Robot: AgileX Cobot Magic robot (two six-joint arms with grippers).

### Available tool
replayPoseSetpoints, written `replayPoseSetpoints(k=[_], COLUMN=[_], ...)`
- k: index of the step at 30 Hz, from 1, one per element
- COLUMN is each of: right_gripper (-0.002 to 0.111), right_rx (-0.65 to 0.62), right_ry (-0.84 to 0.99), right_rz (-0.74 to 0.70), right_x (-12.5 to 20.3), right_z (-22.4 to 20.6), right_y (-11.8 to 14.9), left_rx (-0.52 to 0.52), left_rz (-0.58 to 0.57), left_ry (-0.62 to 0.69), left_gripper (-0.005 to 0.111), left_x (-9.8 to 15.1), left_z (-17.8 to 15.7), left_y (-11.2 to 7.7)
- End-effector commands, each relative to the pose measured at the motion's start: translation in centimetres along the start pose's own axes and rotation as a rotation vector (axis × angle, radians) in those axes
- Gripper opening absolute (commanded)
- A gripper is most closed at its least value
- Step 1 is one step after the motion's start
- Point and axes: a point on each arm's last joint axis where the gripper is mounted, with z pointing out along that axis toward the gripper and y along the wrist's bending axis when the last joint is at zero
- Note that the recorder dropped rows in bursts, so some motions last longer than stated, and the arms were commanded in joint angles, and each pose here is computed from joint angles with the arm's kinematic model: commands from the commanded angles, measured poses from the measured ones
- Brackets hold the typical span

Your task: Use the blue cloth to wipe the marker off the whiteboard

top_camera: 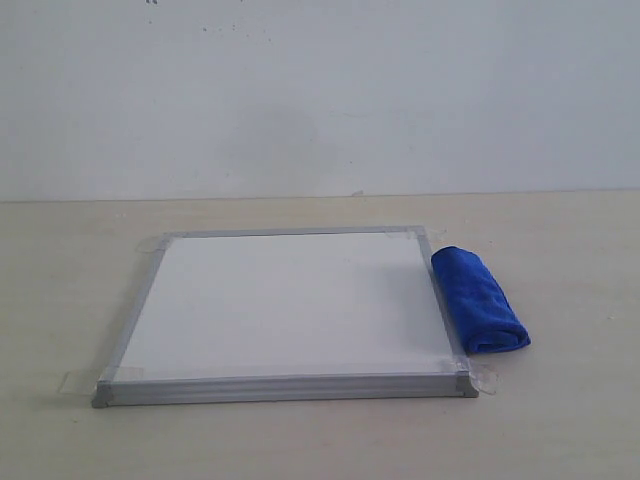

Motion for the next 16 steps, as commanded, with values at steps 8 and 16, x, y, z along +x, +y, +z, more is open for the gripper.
replayPoseSetpoints(k=[8,16], right_gripper=[0.000,0.000], right_rx=[0.010,0.009], right_ry=[-0.002,-0.009], right_rz=[-0.005,-0.006], right_x=[0.11,0.04], right_z=[0.01,0.01], right_y=[-0.07,-0.06], left_rx=[0.005,0.005], left_rz=[0.004,0.004], left_ry=[-0.001,-0.001], left_gripper=[0.004,0.004], left_x=[0.09,0.09], left_z=[0.03,0.03], left_y=[-0.02,-0.02])
